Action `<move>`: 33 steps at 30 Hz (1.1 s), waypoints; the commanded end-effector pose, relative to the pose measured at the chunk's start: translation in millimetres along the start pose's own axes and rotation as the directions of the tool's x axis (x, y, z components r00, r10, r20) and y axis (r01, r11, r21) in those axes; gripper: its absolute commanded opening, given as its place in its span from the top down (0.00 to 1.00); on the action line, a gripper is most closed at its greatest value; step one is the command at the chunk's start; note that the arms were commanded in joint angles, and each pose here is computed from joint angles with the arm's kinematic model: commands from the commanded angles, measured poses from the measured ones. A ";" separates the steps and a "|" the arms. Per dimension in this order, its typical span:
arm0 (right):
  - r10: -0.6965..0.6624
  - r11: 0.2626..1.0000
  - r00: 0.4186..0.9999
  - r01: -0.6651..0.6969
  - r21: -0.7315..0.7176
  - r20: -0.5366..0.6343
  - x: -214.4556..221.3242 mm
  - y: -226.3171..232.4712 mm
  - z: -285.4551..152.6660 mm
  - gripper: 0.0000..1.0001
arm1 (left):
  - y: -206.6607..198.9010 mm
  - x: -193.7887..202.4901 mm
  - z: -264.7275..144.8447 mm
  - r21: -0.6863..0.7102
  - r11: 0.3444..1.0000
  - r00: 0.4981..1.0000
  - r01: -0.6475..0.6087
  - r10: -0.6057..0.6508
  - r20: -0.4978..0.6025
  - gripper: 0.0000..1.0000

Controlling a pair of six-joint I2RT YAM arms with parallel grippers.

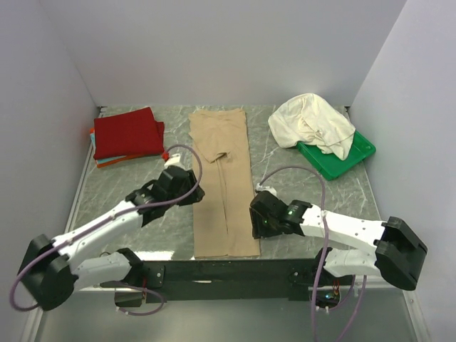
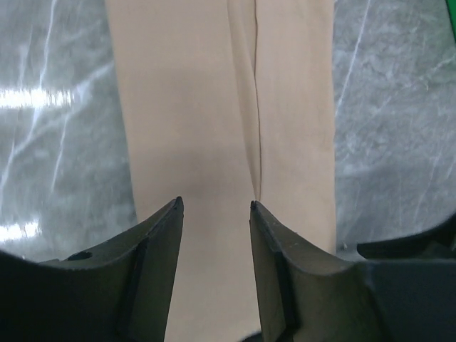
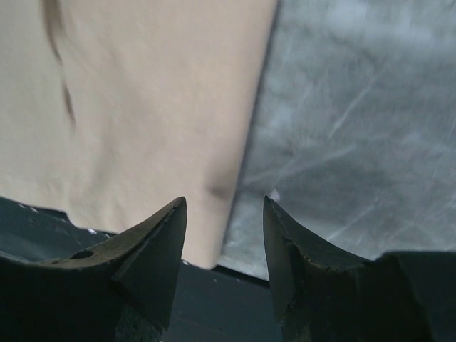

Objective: Fold and stack the t-shirts
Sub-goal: Fold the tshirt

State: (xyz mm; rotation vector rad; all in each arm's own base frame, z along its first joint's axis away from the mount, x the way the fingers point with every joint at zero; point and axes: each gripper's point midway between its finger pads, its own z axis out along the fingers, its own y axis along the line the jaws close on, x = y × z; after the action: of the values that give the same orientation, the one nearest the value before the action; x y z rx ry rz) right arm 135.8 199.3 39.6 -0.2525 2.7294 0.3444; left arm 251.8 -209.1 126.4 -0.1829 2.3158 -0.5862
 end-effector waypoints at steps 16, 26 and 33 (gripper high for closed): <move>0.088 0.985 0.995 -0.094 -0.142 -0.049 47.0 8.8 -11.0 0.48 | 37.4 125.3 -64.8 -0.117 0.987 0.962 0.111 -0.136 -0.235 0.59; 0.069 0.987 0.991 -0.084 -0.135 -0.111 63.4 11.6 -2.6 0.51 | 45.2 159.1 -68.6 -0.145 0.984 0.939 0.102 -0.143 -0.311 0.59; 0.055 0.989 0.990 -0.073 -0.133 -0.129 68.5 16.4 2.4 0.57 | 45.9 166.6 -66.3 -0.140 0.983 0.932 0.115 -0.156 -0.328 0.59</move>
State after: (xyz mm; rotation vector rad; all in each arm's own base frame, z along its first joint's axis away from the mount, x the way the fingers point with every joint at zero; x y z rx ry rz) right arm 71.3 200.4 15.5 -0.2326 2.8508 0.5305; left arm 89.5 -189.8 44.9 -0.2898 2.6837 -0.5571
